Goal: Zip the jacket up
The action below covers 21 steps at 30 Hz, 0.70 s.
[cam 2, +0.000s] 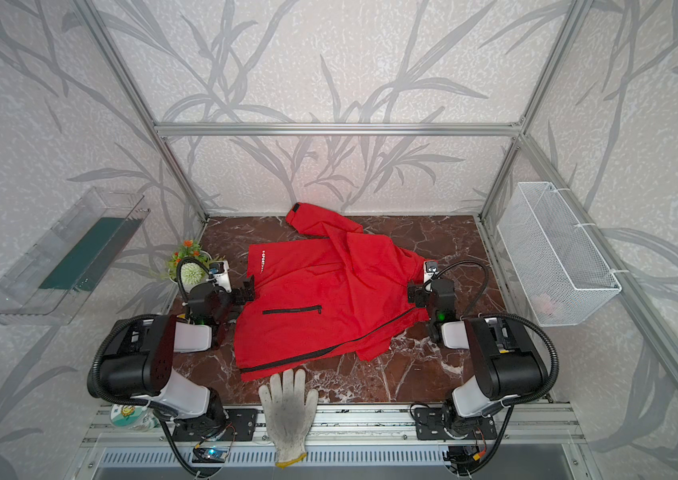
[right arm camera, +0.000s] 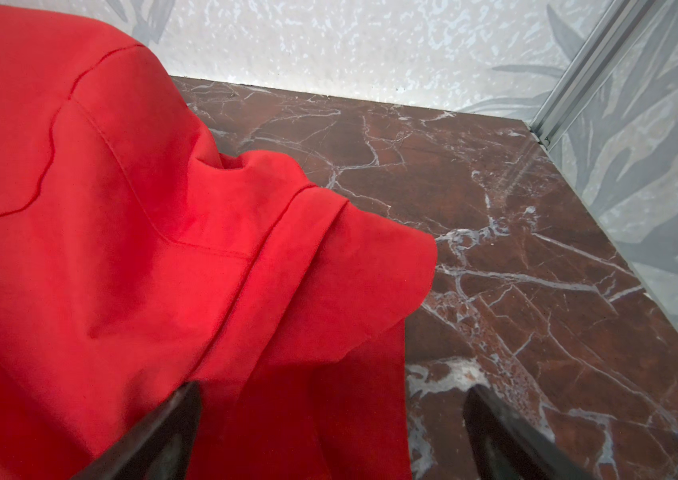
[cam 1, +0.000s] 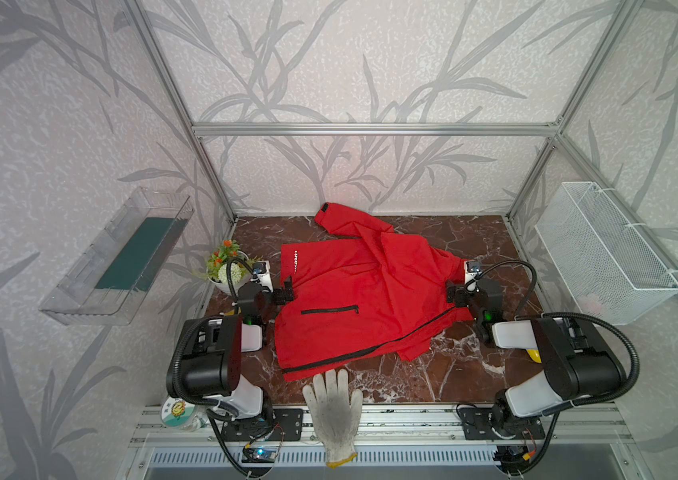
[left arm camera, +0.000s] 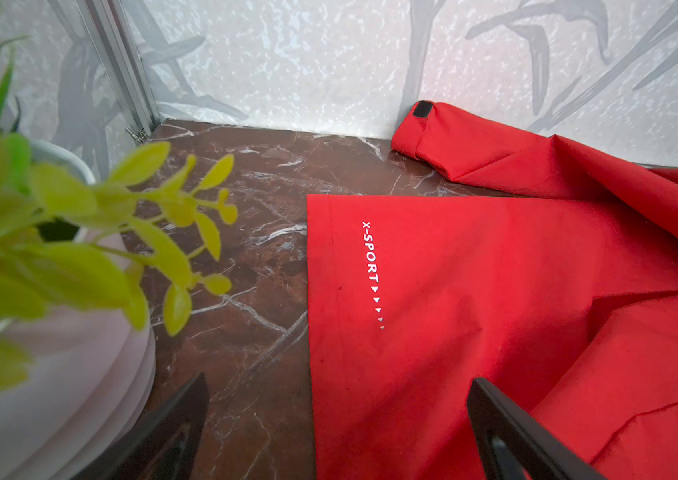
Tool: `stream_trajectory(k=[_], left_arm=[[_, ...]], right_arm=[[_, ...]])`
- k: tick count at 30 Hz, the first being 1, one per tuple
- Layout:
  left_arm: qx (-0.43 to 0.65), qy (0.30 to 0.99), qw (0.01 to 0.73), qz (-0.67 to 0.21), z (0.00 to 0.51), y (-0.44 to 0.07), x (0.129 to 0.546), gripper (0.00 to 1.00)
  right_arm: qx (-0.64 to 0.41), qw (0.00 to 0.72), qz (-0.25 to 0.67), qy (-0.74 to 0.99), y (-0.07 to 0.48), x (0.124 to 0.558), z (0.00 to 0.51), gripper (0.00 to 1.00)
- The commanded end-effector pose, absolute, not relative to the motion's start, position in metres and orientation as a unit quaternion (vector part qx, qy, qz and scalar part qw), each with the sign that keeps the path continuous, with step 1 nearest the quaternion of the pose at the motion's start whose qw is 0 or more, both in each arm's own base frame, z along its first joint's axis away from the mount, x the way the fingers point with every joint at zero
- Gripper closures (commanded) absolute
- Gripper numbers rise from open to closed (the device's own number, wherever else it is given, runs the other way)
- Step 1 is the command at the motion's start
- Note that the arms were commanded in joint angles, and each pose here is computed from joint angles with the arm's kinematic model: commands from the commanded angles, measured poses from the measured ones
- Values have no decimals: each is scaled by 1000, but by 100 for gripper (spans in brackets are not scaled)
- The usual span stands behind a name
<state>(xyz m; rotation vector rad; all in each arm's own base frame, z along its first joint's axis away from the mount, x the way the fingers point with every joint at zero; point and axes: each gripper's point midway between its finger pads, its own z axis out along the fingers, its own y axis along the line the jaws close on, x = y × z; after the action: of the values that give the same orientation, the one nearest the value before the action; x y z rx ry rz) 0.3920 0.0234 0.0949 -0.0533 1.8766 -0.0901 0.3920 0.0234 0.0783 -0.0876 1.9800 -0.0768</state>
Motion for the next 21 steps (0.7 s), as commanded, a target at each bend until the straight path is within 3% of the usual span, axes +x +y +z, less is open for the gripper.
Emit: stream_trajectory(k=[1, 4, 7, 8, 10, 13, 15, 17, 21], left_arm=[[-12, 804, 593, -43, 98, 20, 394, 1], [-17, 800, 598, -42, 99, 23, 394, 1], [-129, 769, 626, 27, 103, 64, 374, 1], [-118, 758, 641, 33, 106, 59, 366, 1], [42, 770, 635, -45, 108, -2, 379, 1], [-145, 783, 601, 60, 100, 67, 370, 1], [-5, 799, 600, -28, 99, 15, 394, 1], [-139, 779, 610, 43, 100, 66, 375, 1], [15, 793, 607, -41, 100, 10, 387, 1]], right_arm=[[-35, 556, -26, 830, 24, 398, 89, 1], [-37, 566, -23, 823, 24, 397, 90, 1], [-40, 563, -22, 825, 25, 397, 90, 1], [-40, 564, -22, 825, 25, 397, 91, 1], [-39, 565, -22, 824, 25, 397, 90, 1], [-39, 565, -22, 824, 25, 397, 91, 1], [-40, 564, -22, 824, 25, 397, 91, 1], [-41, 565, -22, 824, 26, 397, 91, 1], [-49, 563, -20, 824, 29, 397, 90, 1]])
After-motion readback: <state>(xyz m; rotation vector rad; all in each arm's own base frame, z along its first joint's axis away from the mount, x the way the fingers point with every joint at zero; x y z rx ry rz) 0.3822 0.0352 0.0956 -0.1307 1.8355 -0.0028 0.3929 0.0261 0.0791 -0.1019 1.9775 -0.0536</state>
